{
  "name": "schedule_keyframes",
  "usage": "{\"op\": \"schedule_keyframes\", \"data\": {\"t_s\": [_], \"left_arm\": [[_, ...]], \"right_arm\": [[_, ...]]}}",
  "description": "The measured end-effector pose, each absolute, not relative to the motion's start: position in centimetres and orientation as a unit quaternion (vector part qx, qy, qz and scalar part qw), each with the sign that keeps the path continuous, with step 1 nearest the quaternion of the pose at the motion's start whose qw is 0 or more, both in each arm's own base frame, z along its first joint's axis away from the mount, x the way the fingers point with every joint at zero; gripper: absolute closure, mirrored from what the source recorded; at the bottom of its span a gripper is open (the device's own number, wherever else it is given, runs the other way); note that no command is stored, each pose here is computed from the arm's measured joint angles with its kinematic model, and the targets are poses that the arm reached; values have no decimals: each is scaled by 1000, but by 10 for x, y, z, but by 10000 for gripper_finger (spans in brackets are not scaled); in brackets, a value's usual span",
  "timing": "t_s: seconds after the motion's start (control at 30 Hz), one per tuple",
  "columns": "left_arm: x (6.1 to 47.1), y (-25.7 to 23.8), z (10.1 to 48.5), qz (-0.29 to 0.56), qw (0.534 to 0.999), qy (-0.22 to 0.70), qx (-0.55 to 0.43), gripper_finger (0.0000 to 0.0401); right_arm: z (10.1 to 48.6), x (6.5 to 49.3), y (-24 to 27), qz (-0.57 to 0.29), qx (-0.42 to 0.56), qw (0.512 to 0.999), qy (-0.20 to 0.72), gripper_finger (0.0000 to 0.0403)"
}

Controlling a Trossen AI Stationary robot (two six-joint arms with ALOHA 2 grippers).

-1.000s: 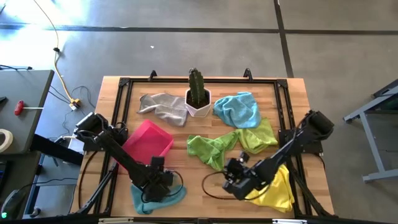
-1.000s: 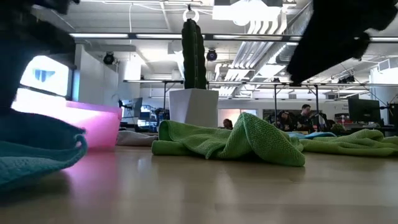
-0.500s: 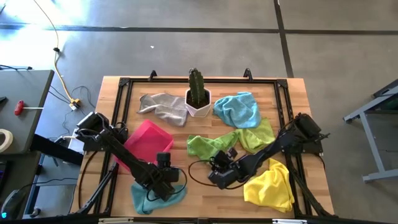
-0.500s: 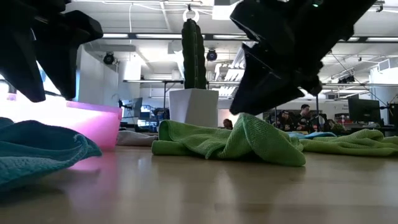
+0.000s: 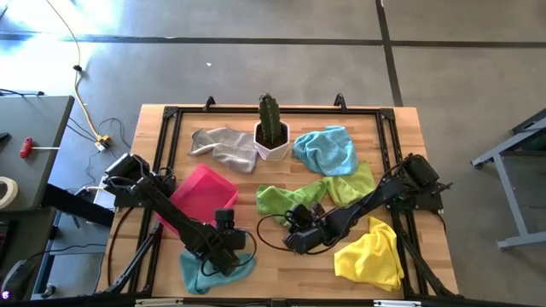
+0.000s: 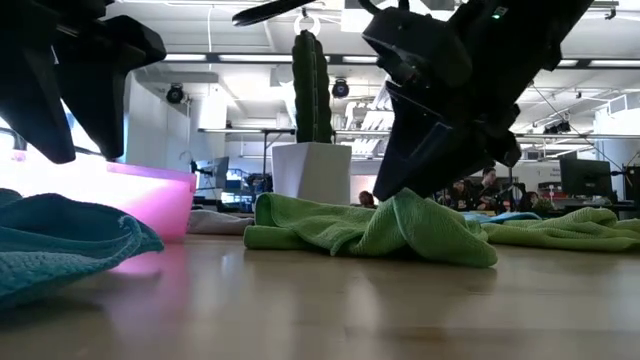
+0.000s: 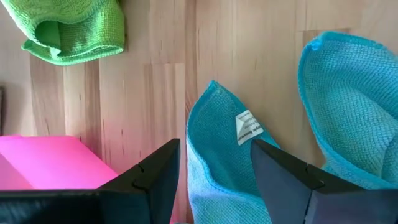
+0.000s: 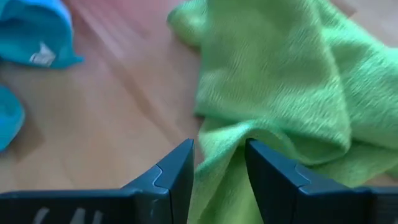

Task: Fold microfiber towels
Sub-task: Fold the green towel

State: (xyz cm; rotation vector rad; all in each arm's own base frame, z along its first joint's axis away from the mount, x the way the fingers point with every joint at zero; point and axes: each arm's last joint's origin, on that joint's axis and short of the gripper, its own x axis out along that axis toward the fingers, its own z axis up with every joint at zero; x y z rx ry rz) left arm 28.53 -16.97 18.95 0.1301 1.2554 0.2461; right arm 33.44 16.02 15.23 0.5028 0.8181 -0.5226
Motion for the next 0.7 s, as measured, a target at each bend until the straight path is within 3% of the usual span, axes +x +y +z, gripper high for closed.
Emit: {"op": "schedule_keyframes", "data": {"t_s": [0.17,0.37,0.7], "left_arm": [[285,-170,190,115,800,585,61,213],[288,-171,190,122,813,567,62,213],[313,-177,202,139,891,419,109,213]], "right_arm": [[152,334,161,-239,237,853,399,294],[150,329,166,-199,210,848,444,392],[192,328,193,-137,122,847,498,398]]}}
